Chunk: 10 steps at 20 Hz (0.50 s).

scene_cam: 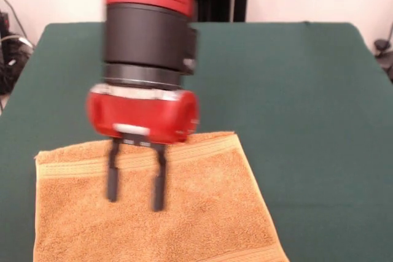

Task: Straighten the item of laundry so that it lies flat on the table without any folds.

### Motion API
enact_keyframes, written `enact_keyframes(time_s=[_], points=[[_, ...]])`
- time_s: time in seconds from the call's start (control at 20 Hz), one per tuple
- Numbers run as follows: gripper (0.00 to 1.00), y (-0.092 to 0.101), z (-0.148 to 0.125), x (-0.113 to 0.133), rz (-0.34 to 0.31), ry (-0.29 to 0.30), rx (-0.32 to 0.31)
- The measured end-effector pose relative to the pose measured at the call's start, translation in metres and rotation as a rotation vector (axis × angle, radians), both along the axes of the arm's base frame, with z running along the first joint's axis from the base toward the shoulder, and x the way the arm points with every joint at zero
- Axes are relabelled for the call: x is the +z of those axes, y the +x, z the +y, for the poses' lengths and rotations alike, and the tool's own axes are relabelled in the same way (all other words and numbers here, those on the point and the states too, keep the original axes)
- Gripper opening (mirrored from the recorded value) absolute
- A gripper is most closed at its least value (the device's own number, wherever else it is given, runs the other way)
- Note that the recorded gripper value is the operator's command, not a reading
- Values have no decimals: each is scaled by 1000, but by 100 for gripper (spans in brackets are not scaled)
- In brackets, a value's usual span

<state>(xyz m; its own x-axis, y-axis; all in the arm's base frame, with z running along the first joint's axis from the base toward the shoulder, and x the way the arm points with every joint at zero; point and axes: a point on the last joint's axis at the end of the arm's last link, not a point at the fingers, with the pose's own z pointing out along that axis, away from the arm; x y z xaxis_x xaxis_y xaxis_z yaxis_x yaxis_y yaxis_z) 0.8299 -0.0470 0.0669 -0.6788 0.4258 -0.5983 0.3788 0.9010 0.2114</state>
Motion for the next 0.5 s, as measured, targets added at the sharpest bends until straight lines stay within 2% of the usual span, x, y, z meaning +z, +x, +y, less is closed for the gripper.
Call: enact_keyframes(time_s=[0.15,0.2,0.3,0.5], points=[[100,0,37,-7,9,0,42],[100,-1,41,-8,10,0,47],[100,-2,47,-16,19,2,53],[100,-3,39,-35,37,-12,47]])
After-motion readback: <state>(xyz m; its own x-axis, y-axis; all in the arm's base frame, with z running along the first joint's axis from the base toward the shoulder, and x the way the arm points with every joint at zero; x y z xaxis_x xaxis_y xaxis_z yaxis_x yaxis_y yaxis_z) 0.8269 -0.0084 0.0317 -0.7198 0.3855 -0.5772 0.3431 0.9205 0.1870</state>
